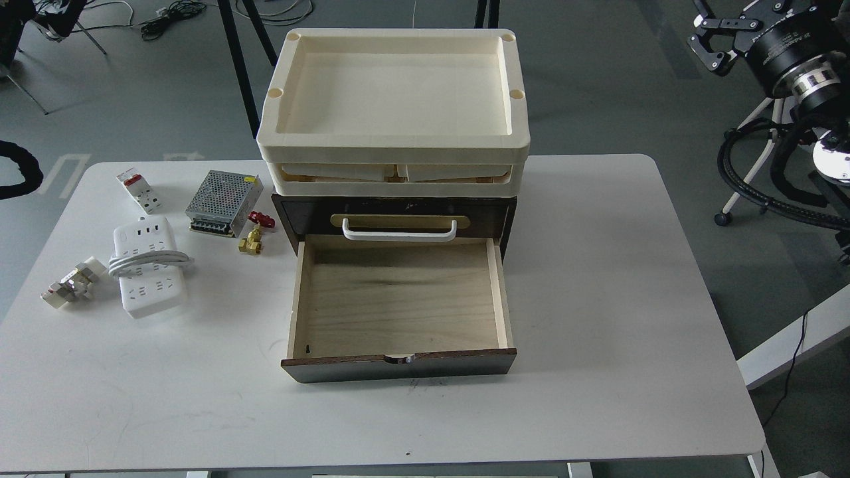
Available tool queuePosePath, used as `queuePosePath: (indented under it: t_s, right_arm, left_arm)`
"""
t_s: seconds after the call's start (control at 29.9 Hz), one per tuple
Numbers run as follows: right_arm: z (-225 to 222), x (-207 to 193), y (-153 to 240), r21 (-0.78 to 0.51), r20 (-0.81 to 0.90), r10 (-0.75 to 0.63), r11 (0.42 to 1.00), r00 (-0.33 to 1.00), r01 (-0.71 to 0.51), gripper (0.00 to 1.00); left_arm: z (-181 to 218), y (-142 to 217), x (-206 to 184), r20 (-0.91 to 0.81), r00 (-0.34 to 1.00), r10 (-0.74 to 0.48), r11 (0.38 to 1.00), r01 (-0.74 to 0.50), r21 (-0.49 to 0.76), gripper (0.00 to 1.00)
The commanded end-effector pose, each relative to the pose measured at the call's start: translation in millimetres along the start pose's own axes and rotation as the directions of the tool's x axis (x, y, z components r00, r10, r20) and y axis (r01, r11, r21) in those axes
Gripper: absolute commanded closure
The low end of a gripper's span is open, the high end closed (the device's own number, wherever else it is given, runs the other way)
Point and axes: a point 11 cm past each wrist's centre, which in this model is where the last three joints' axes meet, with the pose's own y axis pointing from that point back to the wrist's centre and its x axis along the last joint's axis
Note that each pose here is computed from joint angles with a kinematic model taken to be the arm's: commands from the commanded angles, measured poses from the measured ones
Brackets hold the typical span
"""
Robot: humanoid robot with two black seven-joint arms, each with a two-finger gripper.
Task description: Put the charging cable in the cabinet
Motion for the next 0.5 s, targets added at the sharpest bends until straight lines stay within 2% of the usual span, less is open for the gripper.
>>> queuePosePath:
  t_s: [0.0,0.1,0.2,0.3,0.47]
  right_arm:
    - [-3,4,3,0.018,0.019,0.01,1.0,1.0,-0.011,0.0]
    - [3,7,9,0.002,0.022,0.018,1.0,1.0,-0.018,0.0]
    - [-6,13,17,0.007,0.006,0.027,1.0,1.0,-0.027,0.0]
    - [-10,19,22,0.009,-0.007,0.041,0.999,0.999,-0.041,0.0]
    - [-13,31,30,0.005,-0.021,0.068,0.998,0.997,-0.068,0.0]
  left_arm:
    - [0,0,2,0.005,1.0,0.004,1.0,-0.004,0.0,0.0]
    - [-9,3,10,0.013,0.999,0.031,0.999,-0.031,0.022,0.0]
    - [-8,-1,16,-0.014,0.998,0.064,0.998,-0.064,-0.025,0.0]
    - [-6,8,41,-0.075,0.984,0.162,0.981,-0.169,-0.094,0.0]
    - [-24,2,33,-0.146,0.977,0.157,0.975,-0.177,-0.134,0.0]
